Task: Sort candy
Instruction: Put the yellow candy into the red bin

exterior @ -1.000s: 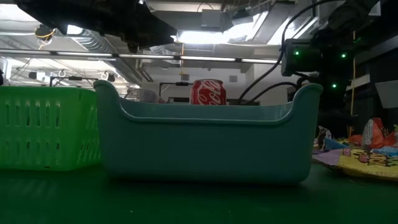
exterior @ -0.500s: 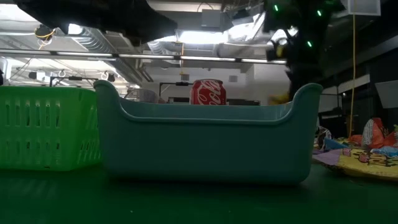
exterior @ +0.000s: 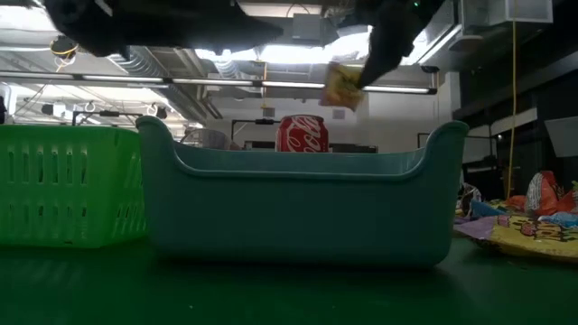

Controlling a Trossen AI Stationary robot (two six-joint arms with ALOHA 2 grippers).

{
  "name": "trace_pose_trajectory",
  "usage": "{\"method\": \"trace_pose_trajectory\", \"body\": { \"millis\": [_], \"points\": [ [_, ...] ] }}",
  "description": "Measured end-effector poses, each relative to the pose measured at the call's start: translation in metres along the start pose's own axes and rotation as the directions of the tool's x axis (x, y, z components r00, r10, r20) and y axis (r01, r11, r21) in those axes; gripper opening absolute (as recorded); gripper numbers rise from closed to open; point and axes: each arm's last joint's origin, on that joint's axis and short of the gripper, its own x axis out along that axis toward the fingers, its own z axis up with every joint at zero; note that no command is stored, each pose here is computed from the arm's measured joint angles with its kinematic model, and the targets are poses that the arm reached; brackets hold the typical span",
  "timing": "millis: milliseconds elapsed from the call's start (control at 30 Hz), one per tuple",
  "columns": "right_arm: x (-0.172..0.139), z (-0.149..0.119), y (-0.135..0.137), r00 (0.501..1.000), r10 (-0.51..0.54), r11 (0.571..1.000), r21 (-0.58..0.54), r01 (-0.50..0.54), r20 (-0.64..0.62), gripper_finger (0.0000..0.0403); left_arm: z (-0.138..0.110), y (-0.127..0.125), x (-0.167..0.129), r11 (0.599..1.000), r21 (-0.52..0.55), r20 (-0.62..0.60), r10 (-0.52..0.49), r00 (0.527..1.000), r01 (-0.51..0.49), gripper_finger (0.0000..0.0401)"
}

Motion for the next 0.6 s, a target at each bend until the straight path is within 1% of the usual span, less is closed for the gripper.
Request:
{"method": "trace_pose_trajectory", "body": {
  "millis": [167,267,333,467,600],
  "points": [
    [0.000,0.008,0.003,0.992,0.096,0.995,-0.001,-0.096,0.082,0.0003,0.002,-0.003,0.030,0.999,0.005,0.020,-0.050,0.999,0.050,0.0178],
    [-0.001,0.009,0.003,0.988,0.118,0.993,-0.004,-0.118,0.099,0.0004,0.001,-0.003,0.045,0.999,0.010,0.003,-0.042,0.999,0.042,0.0178],
    [-0.001,0.009,0.003,0.987,0.125,0.992,-0.005,-0.125,0.098,0.0004,-0.002,-0.003,0.053,0.999,0.018,-0.033,-0.045,0.998,0.045,0.0178],
    [-0.001,0.009,0.003,0.987,0.126,0.992,-0.005,-0.126,0.096,0.0004,-0.004,-0.003,0.060,0.997,0.030,-0.096,-0.066,0.993,0.070,0.0178],
    [-0.001,0.009,0.003,0.987,0.126,0.992,-0.006,-0.126,0.101,0.0005,-0.005,-0.003,0.061,0.996,0.032,-0.104,-0.081,0.991,0.084,0.0177]
  ]
}}
